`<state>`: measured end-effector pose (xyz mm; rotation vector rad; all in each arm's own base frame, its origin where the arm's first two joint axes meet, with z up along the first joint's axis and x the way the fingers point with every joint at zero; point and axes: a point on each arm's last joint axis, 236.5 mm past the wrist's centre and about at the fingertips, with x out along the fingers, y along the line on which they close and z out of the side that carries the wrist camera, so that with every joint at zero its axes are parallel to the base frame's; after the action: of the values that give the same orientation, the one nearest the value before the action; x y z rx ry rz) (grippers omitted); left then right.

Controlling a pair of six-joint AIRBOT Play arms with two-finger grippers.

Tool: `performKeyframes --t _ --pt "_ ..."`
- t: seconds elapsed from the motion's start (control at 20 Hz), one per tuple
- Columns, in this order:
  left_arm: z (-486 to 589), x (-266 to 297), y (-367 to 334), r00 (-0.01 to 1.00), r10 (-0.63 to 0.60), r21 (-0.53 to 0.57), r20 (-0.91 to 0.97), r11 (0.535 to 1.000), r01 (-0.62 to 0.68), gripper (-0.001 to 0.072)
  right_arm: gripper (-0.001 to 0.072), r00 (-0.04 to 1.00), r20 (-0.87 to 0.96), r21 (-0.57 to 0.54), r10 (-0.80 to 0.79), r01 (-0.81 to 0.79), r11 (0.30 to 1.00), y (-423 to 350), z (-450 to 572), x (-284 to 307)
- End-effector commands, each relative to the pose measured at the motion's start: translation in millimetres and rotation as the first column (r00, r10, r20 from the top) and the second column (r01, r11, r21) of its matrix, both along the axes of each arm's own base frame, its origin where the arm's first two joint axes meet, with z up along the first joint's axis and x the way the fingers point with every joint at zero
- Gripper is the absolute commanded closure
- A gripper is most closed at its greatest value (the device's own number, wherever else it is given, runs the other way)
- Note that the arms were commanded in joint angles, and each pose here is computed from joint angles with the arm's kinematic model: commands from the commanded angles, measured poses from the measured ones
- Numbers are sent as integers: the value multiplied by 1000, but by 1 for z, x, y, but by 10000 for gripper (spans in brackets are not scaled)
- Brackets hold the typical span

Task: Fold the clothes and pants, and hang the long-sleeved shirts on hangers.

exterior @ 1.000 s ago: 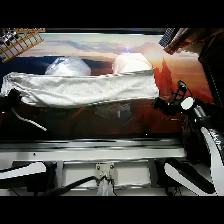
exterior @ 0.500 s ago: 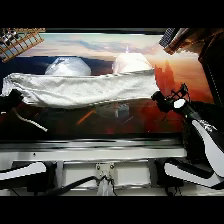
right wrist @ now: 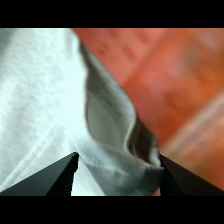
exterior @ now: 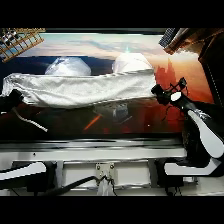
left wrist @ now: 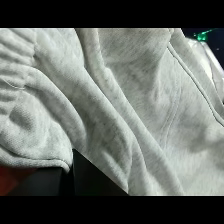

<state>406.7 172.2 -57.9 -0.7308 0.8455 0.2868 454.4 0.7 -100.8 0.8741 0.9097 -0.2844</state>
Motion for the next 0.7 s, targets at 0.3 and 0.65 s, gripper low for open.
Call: performKeyframes --t 0.3,0.65 --pt "-4 -8 0 999 -35 23 -34 999 36 676 672 990 -71 9 123 -122 992 22 -6 14" --pt "-8 -87 51 965 -83 178 -250 975 130 678 673 912 -274 15 305 -313 950 43 1 -107"
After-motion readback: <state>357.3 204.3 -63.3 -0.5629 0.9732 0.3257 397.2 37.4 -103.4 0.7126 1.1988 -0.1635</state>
